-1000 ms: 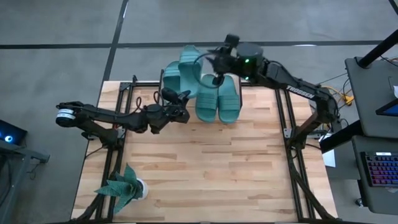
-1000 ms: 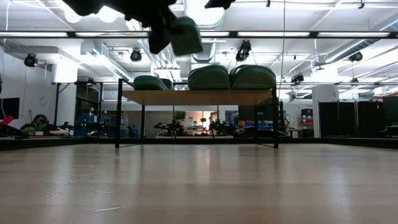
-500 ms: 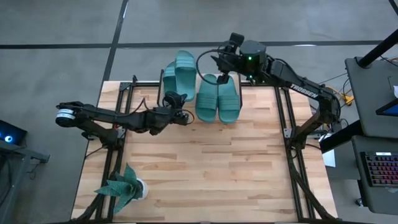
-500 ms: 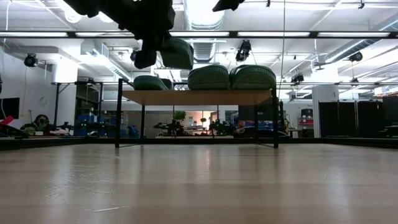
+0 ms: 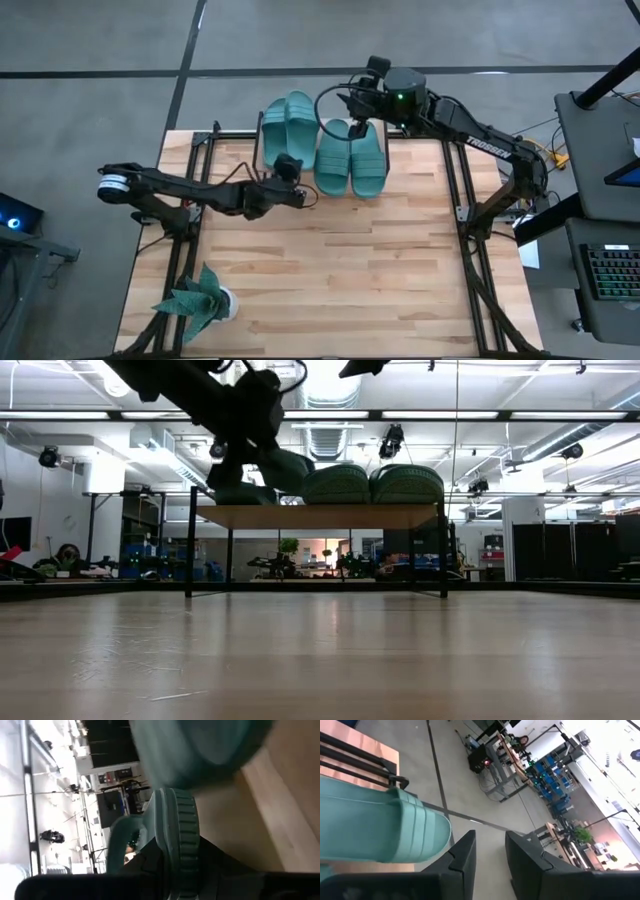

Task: Pick and place slides into the shelf
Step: Put the green slide on the shelf

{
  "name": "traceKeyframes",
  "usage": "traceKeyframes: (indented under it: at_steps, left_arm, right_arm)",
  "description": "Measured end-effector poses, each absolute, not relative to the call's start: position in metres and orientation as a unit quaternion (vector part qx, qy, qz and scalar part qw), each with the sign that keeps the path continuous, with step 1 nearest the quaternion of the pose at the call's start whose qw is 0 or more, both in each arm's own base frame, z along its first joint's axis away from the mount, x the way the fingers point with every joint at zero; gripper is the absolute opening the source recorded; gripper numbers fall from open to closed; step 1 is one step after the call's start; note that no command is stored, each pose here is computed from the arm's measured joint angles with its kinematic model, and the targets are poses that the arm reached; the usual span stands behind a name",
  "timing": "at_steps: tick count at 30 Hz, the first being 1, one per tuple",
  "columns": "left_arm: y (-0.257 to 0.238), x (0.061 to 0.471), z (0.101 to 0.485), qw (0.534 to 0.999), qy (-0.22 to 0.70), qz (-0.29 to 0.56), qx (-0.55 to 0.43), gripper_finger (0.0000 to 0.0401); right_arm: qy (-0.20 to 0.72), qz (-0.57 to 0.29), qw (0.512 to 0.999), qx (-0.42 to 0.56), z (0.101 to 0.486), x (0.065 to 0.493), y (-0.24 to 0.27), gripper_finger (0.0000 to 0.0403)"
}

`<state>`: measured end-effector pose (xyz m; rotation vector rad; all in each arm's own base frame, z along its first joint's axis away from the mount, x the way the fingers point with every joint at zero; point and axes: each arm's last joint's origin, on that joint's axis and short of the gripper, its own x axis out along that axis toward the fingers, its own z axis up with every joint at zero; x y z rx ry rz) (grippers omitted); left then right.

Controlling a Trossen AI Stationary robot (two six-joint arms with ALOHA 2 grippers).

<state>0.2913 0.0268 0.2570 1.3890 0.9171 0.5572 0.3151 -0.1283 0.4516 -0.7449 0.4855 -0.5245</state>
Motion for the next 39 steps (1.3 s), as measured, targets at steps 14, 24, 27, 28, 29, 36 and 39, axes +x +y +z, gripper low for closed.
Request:
traceKeyframes:
  at_steps: [14,24,27,28,29,36,39]
  left_arm:
    - [0.028,0.305,0.24,0.613,0.435,0.239,0.615,0.0051]
    - [0.028,0.3,0.242,0.607,0.446,0.226,0.618,0.0051]
    - [0.027,0.297,0.242,0.605,0.45,0.211,0.622,0.0051]
    - [0.027,0.297,0.241,0.603,0.454,0.204,0.624,0.0051]
    - [0.027,0.296,0.24,0.603,0.455,0.2,0.624,0.0051]
    - [0.028,0.297,0.24,0.622,0.446,0.201,0.612,0.0051]
    - [0.029,0.296,0.24,0.629,0.444,0.208,0.603,0.0051]
  right_arm:
    - [0.233,-0.247,0.871,-0.356,0.451,0.315,-0.128,0.0091]
    - [0.234,-0.246,0.871,-0.355,0.451,0.315,-0.128,0.0091]
    - [0.234,-0.246,0.871,-0.355,0.451,0.315,-0.128,0.0087]
    - [0.234,-0.246,0.871,-0.355,0.451,0.315,-0.128,0.0086]
    - [0.234,-0.246,0.871,-0.355,0.451,0.315,-0.128,0.0086]
    - [0.235,-0.246,0.871,-0.355,0.451,0.315,-0.128,0.0091]
    - [0.235,-0.246,0.871,-0.355,0.451,0.315,-0.128,0.0088]
